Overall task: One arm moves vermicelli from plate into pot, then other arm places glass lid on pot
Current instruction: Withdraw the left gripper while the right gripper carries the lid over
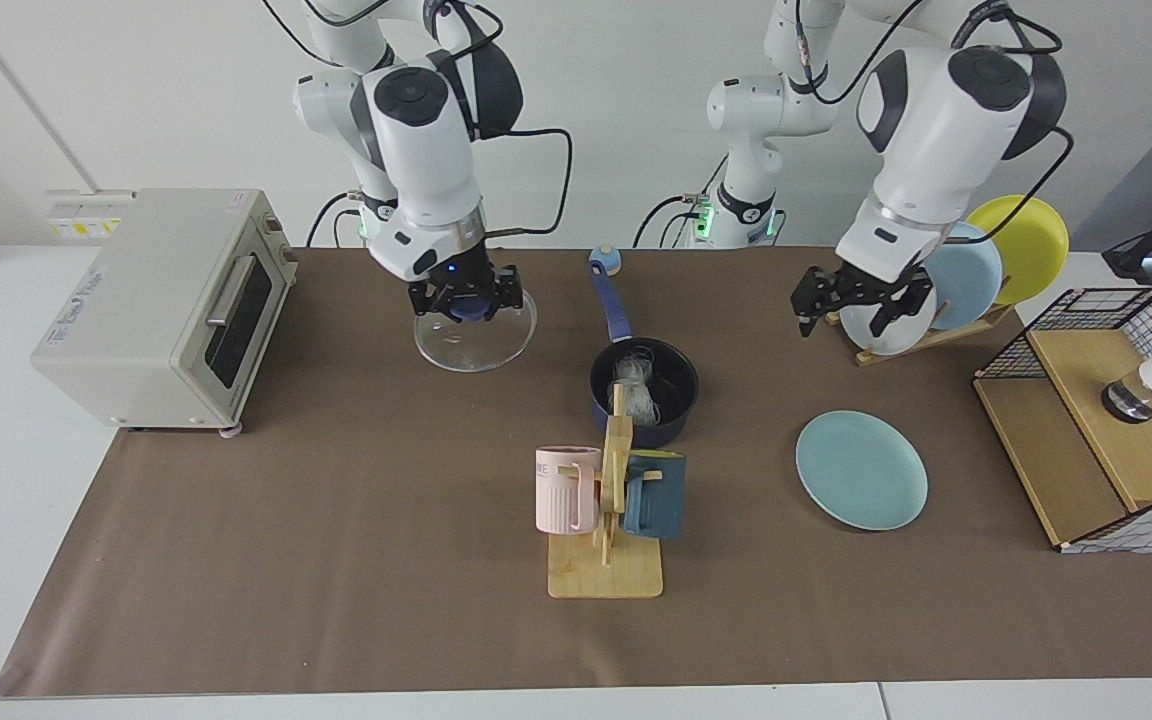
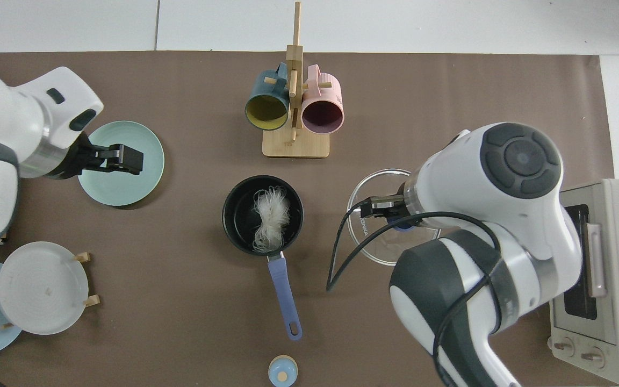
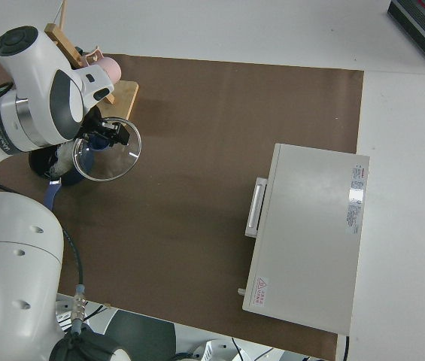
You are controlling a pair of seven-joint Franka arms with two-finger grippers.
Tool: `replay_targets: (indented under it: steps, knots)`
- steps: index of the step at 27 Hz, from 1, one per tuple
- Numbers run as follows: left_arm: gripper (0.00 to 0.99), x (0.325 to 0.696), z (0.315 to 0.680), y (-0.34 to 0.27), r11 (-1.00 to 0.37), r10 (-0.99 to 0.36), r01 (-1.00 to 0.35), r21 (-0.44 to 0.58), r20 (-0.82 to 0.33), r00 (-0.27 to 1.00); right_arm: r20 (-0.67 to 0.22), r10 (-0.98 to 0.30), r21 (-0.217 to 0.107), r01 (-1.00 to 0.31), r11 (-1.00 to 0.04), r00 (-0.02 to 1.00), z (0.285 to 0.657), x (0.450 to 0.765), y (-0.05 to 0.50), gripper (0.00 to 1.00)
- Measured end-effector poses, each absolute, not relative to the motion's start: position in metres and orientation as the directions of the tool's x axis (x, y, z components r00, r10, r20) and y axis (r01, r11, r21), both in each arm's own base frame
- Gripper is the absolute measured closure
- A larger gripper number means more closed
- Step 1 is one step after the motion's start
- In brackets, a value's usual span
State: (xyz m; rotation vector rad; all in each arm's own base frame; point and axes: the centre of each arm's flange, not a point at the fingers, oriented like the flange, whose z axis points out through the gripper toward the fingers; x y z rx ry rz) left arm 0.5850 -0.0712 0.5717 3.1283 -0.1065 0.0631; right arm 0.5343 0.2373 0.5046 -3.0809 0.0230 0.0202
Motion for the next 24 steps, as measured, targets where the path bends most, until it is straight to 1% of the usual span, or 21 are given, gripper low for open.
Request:
replay_targets:
  steps: [4, 8, 10, 13, 15, 18, 24]
  knots:
    - [0.000, 0.582, 0.584, -0.031, -0.995, -0.095, -0.095, 0.000, 0.050, 0.994, -0.014, -0.065, -0.068, -0.065, -0.996, 0.998, 0.507, 0.516, 0.278, 0.56]
    - [0.000, 0.582, 0.583, -0.022, -0.995, -0.103, -0.103, -0.002, 0.049, 0.993, -0.017, -0.105, -0.077, -0.106, -0.991, 0.994, 0.500, 0.500, 0.316, 0.56]
    - [0.000, 0.582, 0.581, -0.024, -0.994, -0.107, -0.107, -0.001, 0.046, 0.993, -0.005, -0.131, -0.065, -0.131, -0.989, 0.991, 0.495, 0.495, 0.339, 0.56]
    - [0.000, 0.582, 0.580, -0.027, -0.994, -0.111, -0.112, -0.001, 0.044, 0.993, 0.021, -0.167, -0.034, -0.166, -0.985, 0.986, 0.484, 0.494, 0.369, 0.56]
    - [0.000, 0.582, 0.580, -0.028, -0.994, -0.113, -0.113, -0.001, 0.043, 0.993, 0.029, -0.192, -0.026, -0.192, -0.981, 0.981, 0.474, 0.494, 0.391, 0.56]
    - [0.000, 0.582, 0.580, -0.028, -0.994, -0.113, -0.113, -0.001, 0.043, 0.993, 0.033, -0.221, -0.027, -0.221, -0.975, 0.975, 0.458, 0.499, 0.419, 0.56]
    - [0.000, 0.582, 0.580, -0.029, -0.994, -0.114, -0.114, -0.001, 0.042, 0.993, 0.034, -0.267, -0.045, -0.265, -0.963, 0.963, 0.436, 0.516, 0.452, 0.56]
